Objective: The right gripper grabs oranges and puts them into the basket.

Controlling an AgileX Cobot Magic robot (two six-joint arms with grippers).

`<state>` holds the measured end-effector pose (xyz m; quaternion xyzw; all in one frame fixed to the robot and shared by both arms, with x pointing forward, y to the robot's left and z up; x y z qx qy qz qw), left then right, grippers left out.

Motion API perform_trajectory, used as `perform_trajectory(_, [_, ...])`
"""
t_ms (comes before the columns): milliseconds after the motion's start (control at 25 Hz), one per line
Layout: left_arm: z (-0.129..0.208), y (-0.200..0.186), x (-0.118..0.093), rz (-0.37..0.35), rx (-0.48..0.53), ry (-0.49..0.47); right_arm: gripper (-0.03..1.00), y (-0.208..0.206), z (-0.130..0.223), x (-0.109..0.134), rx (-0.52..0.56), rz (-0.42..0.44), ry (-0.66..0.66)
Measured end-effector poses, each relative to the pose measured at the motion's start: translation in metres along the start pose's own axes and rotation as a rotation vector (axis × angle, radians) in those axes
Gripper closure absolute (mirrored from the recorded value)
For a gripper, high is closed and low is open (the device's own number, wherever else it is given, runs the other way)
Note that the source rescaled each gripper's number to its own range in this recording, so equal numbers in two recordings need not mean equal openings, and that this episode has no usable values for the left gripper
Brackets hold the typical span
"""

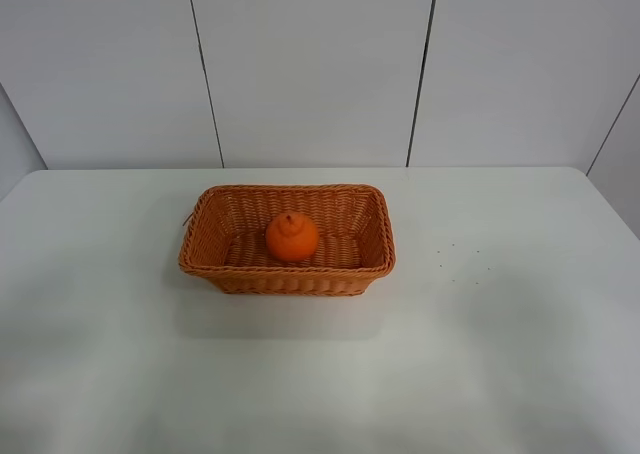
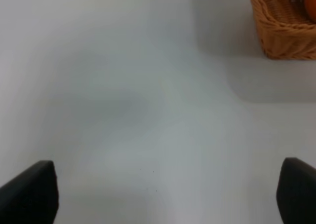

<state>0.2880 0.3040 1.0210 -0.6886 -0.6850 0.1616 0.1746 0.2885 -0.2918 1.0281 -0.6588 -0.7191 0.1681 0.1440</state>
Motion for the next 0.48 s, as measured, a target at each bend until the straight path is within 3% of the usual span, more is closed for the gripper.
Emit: perform_trajectory(480, [0.0,0.0,0.0,0.0,0.0,0.0,-0.03,-0.0004,0.0,-0.0001,-0.003,0.001,0.0])
Point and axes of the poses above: a point on each arm's last joint axis where the gripper is mounted, y pointing out along that axis toward the gripper, x along the wrist's bending axis when the last joint is at zero, z = x × y, the point moved 6 cm from there along y, pointing out along that axis toward the gripper, and after that the axes turned 1 degree about -y, right-handed, at the moved point
